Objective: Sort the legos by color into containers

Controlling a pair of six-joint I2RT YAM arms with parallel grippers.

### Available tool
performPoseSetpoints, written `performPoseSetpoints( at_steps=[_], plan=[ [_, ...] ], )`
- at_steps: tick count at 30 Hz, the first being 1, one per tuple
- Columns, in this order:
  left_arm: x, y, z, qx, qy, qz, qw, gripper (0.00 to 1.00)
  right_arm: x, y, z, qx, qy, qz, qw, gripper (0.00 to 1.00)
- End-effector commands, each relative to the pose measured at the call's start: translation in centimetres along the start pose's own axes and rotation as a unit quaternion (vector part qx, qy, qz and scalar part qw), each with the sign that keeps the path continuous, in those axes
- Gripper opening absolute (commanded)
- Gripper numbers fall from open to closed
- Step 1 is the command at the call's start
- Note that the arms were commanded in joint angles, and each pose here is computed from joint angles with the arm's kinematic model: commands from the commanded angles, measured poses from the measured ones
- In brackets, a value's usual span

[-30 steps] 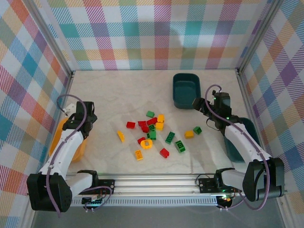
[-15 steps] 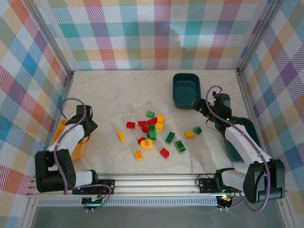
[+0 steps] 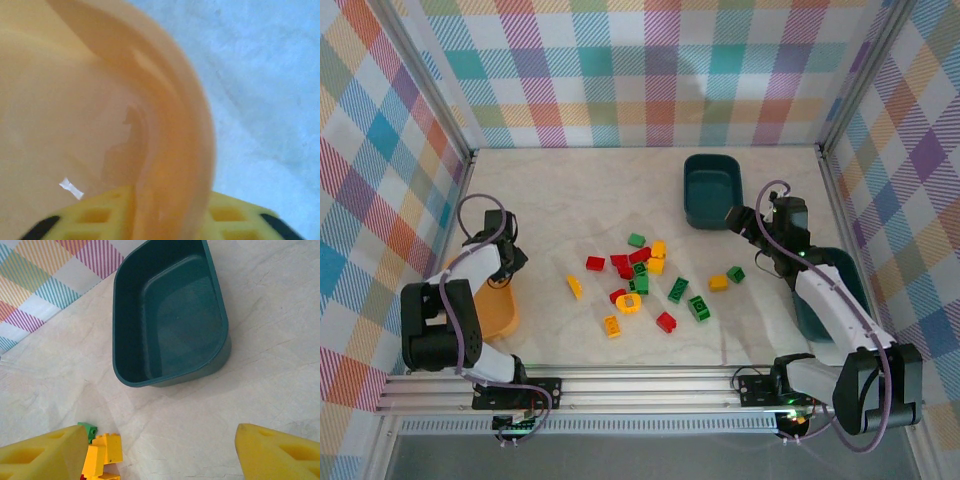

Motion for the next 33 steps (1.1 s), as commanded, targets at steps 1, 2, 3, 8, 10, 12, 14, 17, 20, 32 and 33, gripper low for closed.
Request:
performPoseSetpoints(
  at_steps=[1,2,3,8,10,12,14,17,20,32,33],
  plan=[
    [-0.1,-1.1,-0.8,0.014,0.01,-0.001,1.0,0.2,-0.6,-0.1,0.0,-0.002,0.003,-0.012,1.0,0.77],
    [-0.1,-1.3,-1.1,0.02,0.008,-0.003,1.0,0.17,-0.6,-0.1,0.0,-0.003,0.005,-0.012,1.0,0.77],
    [0.0,-1.5,-1.4,0.025,0.007,-0.005,1.0,0.14,-0.6,-0.2,-0.1,-0.003,0.008,-0.014,1.0,0.77],
    [-0.3,-2.4,-3.8,0.064,0.01,-0.014,0.998,0.0,-0.9,-1.0,-1.8,-0.015,0.116,-0.037,0.992,0.8],
    [-0.6,-2.9,-5.3,0.081,0.019,-0.019,0.996,0.0,-1.1,-1.7,-2.9,-0.024,0.176,-0.045,0.983,0.83],
    [-0.9,-3.7,-6.9,0.1,0.029,-0.026,0.994,0.0,-1.2,-2.1,-4.5,-0.012,0.228,-0.046,0.973,0.84],
    [-1.2,-4.5,-8.8,0.119,0.043,-0.028,0.992,0.0,-1.2,-2.0,-6.5,0.023,0.262,-0.031,0.964,0.85],
    [-1.8,-5.9,-11.9,0.146,0.067,-0.033,0.986,0.0,-1.9,-1.4,-8.7,0.064,0.3,-0.019,0.952,0.87],
    [-2.3,-7.0,-15.4,0.164,0.105,-0.03,0.981,0.0,-2.3,-0.3,-10.9,0.103,0.313,-0.015,0.944,0.88],
    [-1.2,-4.5,-28.6,0.214,0.232,0.031,0.948,0.0,0.7,0.7,-12.3,0.148,0.219,0.067,0.962,0.84],
    [-1.3,-4.0,-29.3,0.215,0.242,0.036,0.945,0.0,1.2,0.5,-12.2,0.148,0.209,0.073,0.964,0.83]
  ],
)
Point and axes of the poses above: each hand's point on the last joint's axis, 136 mm out from that joint toward the fingers, its own x axis out along the fingers, its own z axis along the line the jaws close on, y = z × x, the point moved 8 cm from there along -x, back along the fingers, and after that the axes turned 2 degrees about x, right-handed, at the moved point
